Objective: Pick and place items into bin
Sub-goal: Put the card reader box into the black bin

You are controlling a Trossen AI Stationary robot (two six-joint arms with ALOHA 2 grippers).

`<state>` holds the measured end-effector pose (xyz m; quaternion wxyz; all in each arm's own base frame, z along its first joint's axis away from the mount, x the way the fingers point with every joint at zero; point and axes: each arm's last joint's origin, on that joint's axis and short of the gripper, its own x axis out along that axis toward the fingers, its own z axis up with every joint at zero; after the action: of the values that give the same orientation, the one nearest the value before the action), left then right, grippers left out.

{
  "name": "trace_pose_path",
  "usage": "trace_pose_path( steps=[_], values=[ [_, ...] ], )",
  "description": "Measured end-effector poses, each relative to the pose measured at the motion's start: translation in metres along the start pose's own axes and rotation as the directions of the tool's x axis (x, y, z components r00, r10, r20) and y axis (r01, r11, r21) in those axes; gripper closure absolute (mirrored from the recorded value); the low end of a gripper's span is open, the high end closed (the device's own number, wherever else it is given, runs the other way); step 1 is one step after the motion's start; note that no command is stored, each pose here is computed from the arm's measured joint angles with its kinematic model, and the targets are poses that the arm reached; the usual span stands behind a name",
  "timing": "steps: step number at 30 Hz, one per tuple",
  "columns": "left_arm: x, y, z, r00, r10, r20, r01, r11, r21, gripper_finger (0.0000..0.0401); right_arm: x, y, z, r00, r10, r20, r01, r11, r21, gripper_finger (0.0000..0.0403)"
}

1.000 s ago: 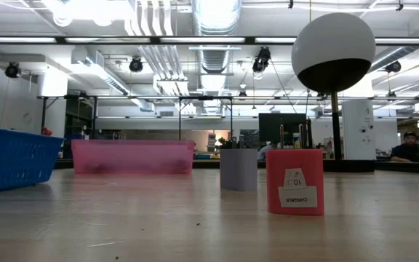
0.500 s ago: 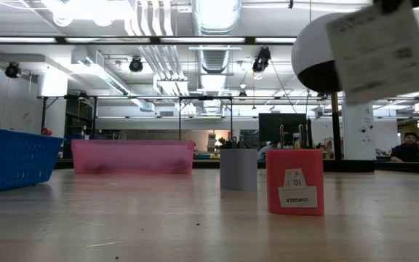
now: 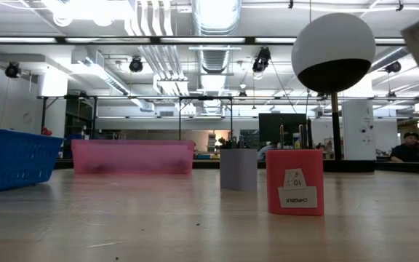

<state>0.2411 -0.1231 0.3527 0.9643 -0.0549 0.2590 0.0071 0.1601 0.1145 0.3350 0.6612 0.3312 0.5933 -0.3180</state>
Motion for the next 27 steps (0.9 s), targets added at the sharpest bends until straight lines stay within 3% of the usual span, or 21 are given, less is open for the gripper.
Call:
trace_pose_path(
  steps=[10,21,27],
  values=[
    [0.000,0.000,0.000,1.000,-0.001,0.000,0.001,1.000,0.001,0.0250,0.025,0.009,-0.031,0.992,-0.112,0.056,0.106,0.988,0.109,0.0369],
    [0.000,0.000,0.000,1.000,-0.002,0.000,0.002,1.000,-0.001,0.0250,0.054,0.025,-0.041,0.967,-0.236,0.098,0.228,0.970,0.087,0.0369],
    [0.000,0.000,0.000,1.000,-0.003,0.001,0.003,1.000,-0.002,0.0250,0.064,0.028,-0.048,0.960,-0.244,0.134,0.234,0.969,0.083,0.0369]
  ],
)
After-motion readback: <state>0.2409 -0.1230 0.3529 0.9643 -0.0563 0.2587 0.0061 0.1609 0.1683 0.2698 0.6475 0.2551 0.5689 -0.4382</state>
